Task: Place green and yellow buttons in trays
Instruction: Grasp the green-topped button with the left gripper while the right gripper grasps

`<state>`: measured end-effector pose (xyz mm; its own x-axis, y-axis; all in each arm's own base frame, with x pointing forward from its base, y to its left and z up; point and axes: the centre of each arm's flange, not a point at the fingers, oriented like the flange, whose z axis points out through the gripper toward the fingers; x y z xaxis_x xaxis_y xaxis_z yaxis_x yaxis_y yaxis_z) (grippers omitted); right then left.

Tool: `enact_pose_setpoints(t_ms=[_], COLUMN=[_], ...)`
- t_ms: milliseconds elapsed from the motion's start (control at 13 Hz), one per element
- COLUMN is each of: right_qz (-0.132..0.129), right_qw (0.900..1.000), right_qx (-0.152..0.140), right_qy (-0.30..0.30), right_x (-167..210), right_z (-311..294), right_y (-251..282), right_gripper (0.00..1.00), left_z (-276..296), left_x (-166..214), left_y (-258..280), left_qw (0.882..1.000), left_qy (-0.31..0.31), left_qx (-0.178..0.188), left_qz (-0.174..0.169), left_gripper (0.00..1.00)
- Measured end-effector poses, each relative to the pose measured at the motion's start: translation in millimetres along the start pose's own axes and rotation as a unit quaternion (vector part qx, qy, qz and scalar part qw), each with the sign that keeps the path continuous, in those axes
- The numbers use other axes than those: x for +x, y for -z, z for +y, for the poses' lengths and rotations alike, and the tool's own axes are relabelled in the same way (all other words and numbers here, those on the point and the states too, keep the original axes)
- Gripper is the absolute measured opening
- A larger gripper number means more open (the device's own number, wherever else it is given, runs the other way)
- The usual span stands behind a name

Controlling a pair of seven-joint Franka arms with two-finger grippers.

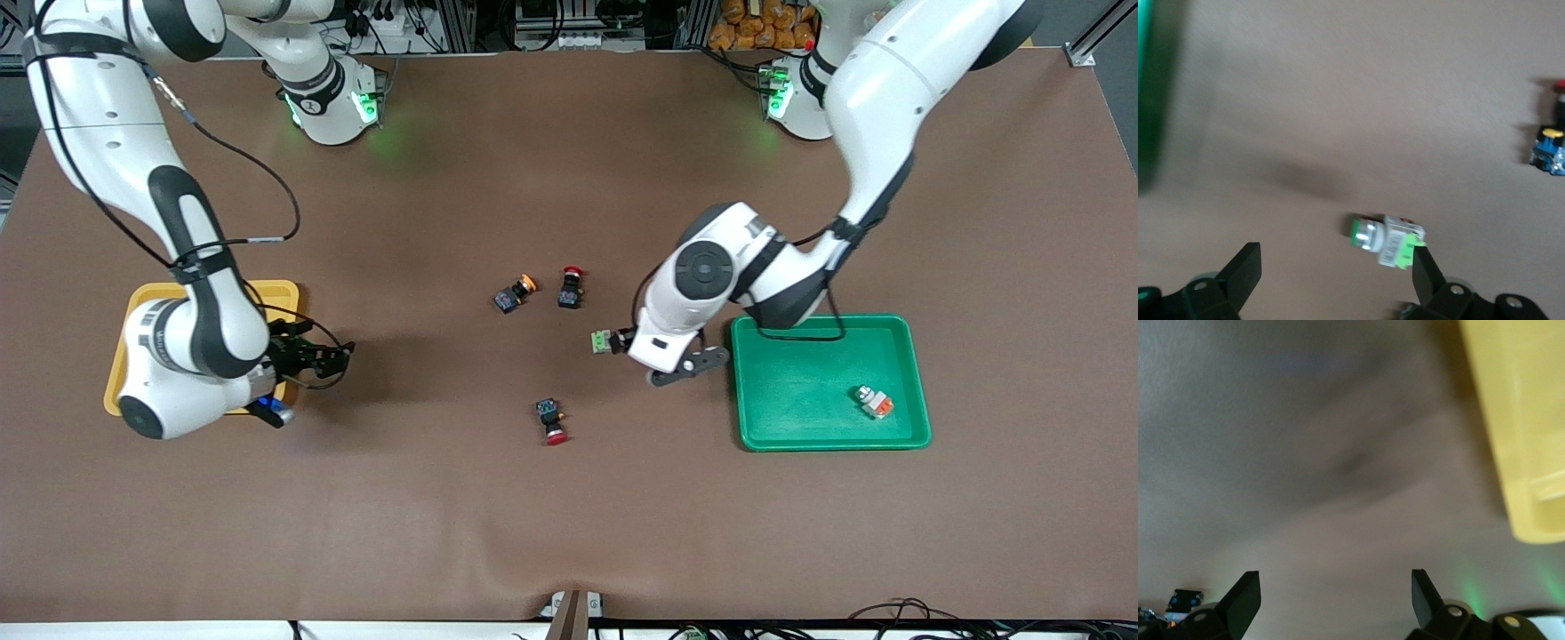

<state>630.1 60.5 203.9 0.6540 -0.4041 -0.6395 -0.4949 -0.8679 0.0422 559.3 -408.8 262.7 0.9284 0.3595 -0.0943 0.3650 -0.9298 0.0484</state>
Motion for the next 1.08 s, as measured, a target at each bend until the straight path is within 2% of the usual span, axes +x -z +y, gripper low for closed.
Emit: enact_pose_setpoints(t_ms=[154, 308, 615, 846, 1077], right_qz=[0.005, 0.010, 0.018, 0.050, 0.071], right_qw=[0.999, 0.998, 0.996, 0.986, 0.980], right_qx=[-0.012, -0.017, -0.017, -0.007, -0.022], right_qy=[-0.033, -0.056, -0.083, -0.156, -0.185], right_x=[-17, -38, -55, -85, -131], right_z=[-27, -58, -85, -132, -175], right_y=[-8, -18, -28, -45, -78], right_gripper=[1.00, 1.00, 1.00, 1.00, 1.00], left_z=[16, 21, 19, 26, 33], left_x=[-15, -22, -19, -33, -54], left_y=[-11, -17, -23, -36, -54], left_qw=[1.000, 1.000, 0.997, 0.995, 0.994], left_qy=[0.018, 0.010, -0.071, -0.095, -0.109], left_qx=[0.008, 0.016, 0.023, 0.002, 0.003], left_qz=[0.008, 0.020, 0.028, 0.029, 0.020], left_gripper=[1.00, 1.00, 1.00, 1.00, 1.00])
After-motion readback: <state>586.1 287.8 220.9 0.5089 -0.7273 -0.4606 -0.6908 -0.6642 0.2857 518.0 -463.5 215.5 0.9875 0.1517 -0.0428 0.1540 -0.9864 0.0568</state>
